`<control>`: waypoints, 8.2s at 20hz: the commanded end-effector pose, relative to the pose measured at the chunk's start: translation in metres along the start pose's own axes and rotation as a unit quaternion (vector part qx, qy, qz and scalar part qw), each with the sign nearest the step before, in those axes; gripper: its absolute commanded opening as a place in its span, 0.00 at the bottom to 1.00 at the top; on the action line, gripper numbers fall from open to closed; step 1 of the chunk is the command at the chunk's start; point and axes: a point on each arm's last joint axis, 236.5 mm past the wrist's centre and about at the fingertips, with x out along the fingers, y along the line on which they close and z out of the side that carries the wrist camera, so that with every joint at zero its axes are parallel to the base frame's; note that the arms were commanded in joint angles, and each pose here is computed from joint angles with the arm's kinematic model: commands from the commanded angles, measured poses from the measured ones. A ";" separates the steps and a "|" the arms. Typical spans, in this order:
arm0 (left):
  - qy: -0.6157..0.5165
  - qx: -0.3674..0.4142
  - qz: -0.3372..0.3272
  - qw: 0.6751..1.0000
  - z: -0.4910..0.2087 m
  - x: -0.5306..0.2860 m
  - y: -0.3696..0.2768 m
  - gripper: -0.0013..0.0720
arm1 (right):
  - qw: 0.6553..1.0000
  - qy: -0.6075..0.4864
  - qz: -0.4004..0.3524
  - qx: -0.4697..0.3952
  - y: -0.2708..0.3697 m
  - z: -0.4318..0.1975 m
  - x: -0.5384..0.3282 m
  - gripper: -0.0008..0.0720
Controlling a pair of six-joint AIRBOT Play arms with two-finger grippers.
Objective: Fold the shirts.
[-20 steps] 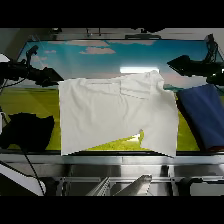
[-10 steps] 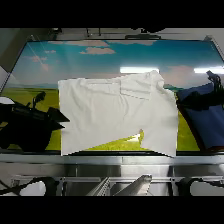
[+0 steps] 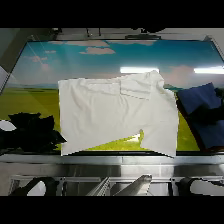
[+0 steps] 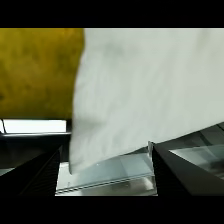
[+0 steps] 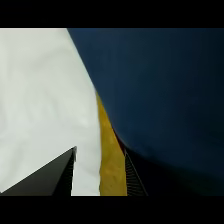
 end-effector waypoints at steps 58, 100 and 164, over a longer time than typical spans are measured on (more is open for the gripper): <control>-0.162 0.183 -0.145 0.959 0.063 -0.122 -0.143 0.05 | 0.906 -0.129 0.391 -0.101 0.221 0.029 -0.097 0.04; -0.181 0.295 -0.162 0.924 0.331 -0.062 -0.098 0.05 | 0.941 -0.266 0.203 -0.061 0.139 0.179 0.064 0.03; 0.001 0.024 0.031 0.999 0.092 -0.028 0.044 0.41 | 0.984 -0.011 0.160 0.082 0.098 -0.113 0.042 0.60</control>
